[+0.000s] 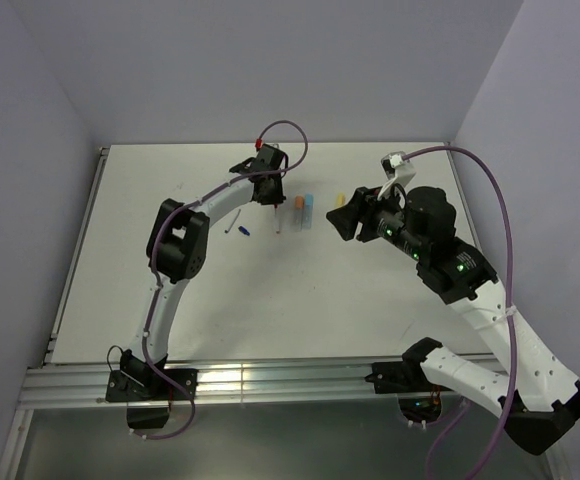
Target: Insert the pens into the pen caps
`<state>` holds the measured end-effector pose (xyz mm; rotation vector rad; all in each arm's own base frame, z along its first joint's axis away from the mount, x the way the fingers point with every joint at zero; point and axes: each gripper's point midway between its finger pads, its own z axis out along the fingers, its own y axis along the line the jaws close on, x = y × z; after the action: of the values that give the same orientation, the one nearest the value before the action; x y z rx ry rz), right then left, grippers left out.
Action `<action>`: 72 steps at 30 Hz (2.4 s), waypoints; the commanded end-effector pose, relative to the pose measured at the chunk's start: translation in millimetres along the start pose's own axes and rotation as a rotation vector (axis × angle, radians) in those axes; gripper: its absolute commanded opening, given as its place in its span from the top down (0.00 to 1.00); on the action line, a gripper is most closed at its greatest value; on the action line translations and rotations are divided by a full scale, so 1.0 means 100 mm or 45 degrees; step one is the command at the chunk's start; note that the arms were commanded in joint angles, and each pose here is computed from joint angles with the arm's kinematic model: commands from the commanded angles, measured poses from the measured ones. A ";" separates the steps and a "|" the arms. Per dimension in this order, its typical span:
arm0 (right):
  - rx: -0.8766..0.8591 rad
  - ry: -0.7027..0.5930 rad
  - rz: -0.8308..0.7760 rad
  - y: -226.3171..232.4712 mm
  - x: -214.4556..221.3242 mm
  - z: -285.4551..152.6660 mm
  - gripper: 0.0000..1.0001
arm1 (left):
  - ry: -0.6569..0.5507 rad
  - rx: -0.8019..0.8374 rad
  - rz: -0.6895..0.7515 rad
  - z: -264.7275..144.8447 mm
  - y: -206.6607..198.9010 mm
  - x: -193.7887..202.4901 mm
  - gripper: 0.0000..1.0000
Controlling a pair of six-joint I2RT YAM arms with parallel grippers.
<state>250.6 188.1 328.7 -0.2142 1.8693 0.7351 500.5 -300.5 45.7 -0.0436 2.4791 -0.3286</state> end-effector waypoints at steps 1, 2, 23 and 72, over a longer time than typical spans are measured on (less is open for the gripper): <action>-0.002 -0.044 0.002 0.01 -0.10 0.02 0.38 | -0.104 0.016 0.010 -0.01 -0.07 -0.27 0.84; -0.001 -0.047 0.002 0.01 -0.10 0.02 0.38 | -0.098 0.006 0.007 0.03 -0.03 -0.25 0.78; 0.014 -0.051 -0.002 -0.01 -0.11 0.02 0.37 | -0.424 0.009 -0.087 -1.07 0.01 -0.86 0.55; 0.035 0.006 0.000 -0.06 0.00 0.04 0.40 | 0.010 -0.253 0.215 -0.39 1.08 -0.05 0.54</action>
<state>254.4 189.7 318.4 -0.2139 1.9076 0.7216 474.7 -181.0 52.7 0.0239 2.5084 0.0203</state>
